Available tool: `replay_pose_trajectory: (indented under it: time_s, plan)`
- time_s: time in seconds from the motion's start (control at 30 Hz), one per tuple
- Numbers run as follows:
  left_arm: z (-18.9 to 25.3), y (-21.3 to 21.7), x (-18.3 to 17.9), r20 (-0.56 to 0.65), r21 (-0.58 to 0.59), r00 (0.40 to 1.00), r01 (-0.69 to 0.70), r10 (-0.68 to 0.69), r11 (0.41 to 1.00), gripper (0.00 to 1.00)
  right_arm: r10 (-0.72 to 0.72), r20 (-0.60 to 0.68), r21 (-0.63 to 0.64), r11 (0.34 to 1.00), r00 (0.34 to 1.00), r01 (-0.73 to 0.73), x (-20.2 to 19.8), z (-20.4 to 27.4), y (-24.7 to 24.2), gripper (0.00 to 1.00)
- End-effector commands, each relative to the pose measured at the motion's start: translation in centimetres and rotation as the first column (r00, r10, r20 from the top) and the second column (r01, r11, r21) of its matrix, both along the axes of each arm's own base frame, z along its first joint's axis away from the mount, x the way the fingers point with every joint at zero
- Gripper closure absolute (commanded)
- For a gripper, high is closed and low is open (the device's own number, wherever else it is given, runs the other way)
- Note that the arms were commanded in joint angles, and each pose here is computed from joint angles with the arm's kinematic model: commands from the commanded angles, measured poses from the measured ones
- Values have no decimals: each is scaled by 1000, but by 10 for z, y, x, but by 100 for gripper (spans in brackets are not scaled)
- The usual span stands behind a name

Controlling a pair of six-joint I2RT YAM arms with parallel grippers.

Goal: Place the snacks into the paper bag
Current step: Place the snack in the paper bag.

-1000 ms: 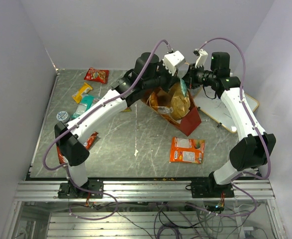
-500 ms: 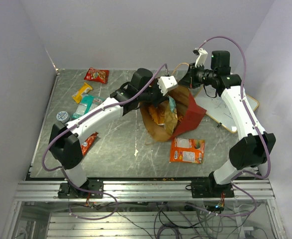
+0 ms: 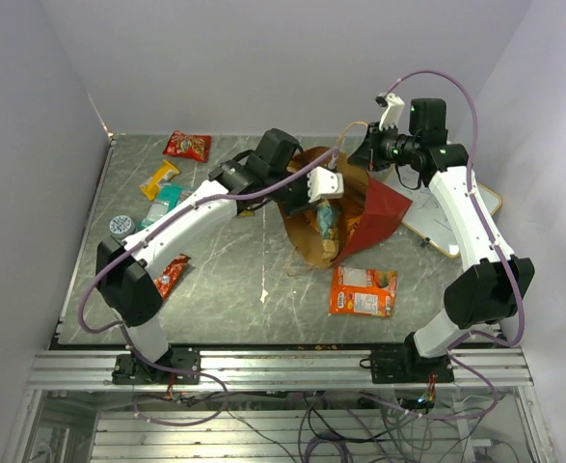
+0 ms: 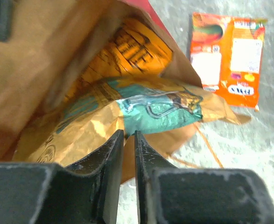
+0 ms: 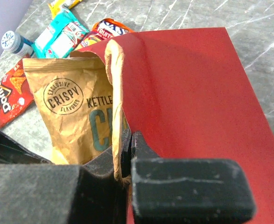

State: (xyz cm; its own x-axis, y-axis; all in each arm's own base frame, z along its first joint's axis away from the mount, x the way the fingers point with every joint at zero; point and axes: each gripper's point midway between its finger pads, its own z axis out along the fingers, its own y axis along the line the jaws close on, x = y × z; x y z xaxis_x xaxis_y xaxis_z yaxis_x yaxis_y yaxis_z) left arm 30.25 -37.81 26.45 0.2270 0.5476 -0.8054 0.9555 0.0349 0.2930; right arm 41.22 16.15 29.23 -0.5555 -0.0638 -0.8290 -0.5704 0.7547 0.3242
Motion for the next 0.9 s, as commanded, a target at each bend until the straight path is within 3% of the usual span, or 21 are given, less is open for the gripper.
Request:
replay_pose_trajectory:
  time_s: [0.0,0.37,0.5,0.6,0.73,0.87]
  plan:
    - [-29,13,-15,-21,129,995,100,-98,987,71,1,81,31,1000,997,-4,6,30,1,100]
    - [-30,7,-12,101,156,990,78,-95,985,47,24,62,59,998,998,-28,6,31,6,100]
    - [-5,13,-9,116,75,993,-25,16,997,39,19,50,68,997,999,-23,4,24,7,100]
    - [9,29,8,92,3,963,-254,253,967,37,8,44,75,997,999,-12,5,22,6,100]
    - [-11,75,23,-108,24,856,-507,506,862,34,-21,57,82,997,998,16,6,26,4,100]
    - [-38,96,15,-364,24,755,-577,545,816,32,-55,79,90,995,995,48,12,30,2,100]
